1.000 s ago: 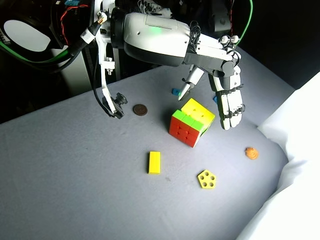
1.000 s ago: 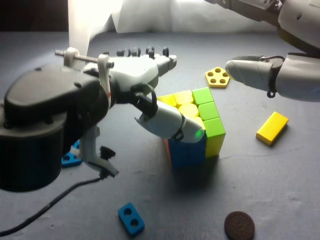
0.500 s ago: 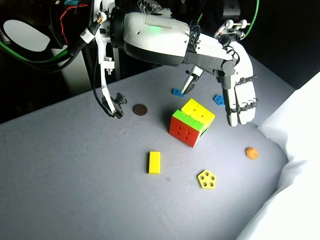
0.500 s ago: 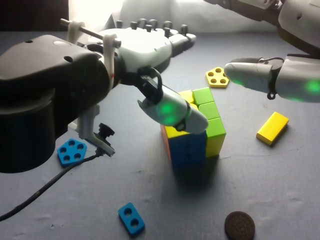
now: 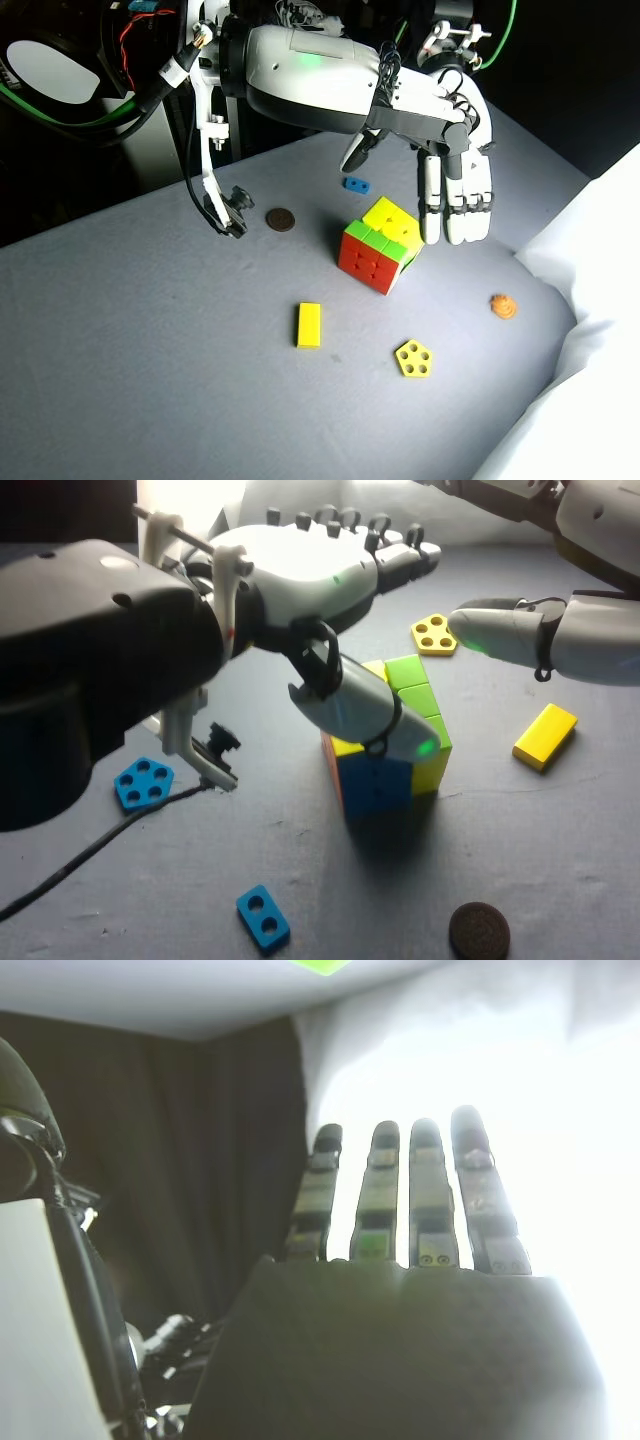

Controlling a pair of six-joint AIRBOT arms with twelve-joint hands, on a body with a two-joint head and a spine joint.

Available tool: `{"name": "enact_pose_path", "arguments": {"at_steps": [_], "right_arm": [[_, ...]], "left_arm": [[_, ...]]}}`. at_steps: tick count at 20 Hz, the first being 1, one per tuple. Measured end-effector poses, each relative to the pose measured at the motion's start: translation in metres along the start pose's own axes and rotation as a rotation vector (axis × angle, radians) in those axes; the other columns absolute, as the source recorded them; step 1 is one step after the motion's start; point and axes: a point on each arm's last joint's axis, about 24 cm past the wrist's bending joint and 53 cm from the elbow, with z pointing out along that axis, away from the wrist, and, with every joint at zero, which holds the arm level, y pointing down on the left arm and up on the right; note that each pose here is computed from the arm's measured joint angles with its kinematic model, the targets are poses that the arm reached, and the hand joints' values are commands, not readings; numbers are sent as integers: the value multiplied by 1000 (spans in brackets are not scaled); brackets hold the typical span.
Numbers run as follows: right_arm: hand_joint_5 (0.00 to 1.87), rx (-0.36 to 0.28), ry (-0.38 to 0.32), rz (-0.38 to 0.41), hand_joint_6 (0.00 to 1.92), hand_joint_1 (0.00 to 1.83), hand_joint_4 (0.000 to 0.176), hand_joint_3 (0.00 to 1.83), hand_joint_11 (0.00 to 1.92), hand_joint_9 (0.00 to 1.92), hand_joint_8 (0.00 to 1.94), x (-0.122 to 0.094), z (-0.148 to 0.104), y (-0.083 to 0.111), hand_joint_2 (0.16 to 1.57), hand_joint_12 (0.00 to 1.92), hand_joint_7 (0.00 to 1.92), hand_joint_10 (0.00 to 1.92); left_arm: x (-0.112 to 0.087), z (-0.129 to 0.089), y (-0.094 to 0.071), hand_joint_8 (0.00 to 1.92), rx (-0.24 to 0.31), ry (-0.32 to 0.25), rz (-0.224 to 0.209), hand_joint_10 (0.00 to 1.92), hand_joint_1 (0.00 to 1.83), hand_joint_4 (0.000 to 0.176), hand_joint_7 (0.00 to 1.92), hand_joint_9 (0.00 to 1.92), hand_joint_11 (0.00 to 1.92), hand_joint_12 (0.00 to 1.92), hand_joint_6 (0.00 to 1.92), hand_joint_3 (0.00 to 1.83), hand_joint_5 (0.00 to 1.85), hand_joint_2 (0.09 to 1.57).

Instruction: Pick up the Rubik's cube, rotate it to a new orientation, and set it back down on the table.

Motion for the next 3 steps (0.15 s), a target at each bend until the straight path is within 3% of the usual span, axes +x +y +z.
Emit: {"name": "enact_pose_path", "arguments": {"at_steps": [3], "right_arm": [[120,0,0,0,14,43,0,1,0,298,9,0,0,0,1285,950,256,5]], "left_arm": [[-6,0,-3,0,7,-14,3,0,536,83,0,0,21,18,0,2,0,851]]}}
